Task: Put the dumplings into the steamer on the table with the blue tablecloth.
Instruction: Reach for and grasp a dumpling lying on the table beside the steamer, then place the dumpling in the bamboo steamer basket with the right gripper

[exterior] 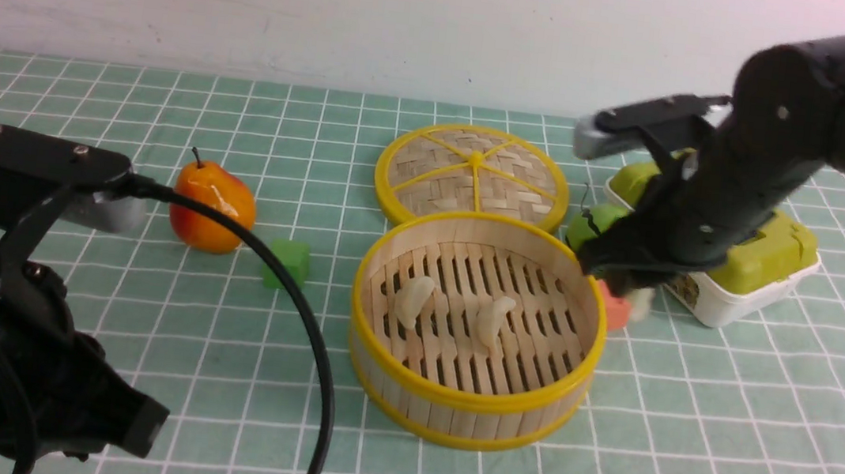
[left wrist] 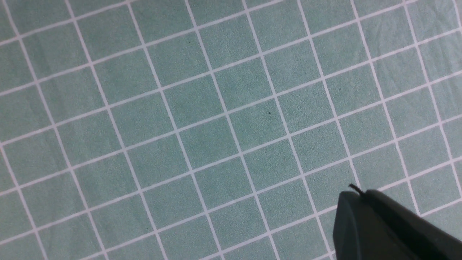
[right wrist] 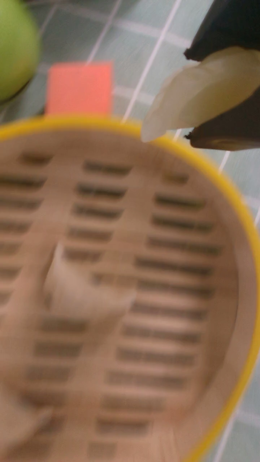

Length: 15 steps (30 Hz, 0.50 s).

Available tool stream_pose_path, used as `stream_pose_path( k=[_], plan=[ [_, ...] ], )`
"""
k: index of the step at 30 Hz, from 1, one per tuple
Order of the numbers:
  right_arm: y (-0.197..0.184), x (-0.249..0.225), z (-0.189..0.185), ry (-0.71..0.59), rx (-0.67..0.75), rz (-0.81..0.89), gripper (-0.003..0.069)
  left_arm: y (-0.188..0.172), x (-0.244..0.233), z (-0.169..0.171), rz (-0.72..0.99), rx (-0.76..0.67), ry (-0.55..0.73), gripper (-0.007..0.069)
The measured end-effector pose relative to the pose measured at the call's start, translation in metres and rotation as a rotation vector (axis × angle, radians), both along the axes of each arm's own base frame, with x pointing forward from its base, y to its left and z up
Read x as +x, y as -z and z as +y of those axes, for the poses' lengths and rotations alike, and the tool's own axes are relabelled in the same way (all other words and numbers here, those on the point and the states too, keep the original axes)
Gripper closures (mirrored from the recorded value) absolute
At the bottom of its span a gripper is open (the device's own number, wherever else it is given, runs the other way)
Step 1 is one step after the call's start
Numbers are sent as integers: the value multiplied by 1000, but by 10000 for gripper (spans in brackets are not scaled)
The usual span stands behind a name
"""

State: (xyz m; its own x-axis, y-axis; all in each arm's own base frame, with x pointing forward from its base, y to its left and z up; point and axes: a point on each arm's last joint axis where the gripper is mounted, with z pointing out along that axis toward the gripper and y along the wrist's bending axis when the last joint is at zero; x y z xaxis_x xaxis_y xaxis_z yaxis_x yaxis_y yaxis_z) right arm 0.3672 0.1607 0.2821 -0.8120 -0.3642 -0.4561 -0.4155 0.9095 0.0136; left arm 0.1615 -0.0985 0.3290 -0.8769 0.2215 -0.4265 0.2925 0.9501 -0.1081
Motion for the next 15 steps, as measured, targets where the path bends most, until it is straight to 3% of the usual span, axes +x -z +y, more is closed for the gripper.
stream_pose_path(
  k=[4,7,15],
  plan=[
    [3,-9,42,-87,54,-28,419,0,1,0,-7,-4,0,639],
    [34,-9,69,-129,40,13,419,0,0,0,0,1,2,639],
    [65,-14,94,-166,22,64,400,-3,-19,11,-31,-22,4,639]
  ],
)
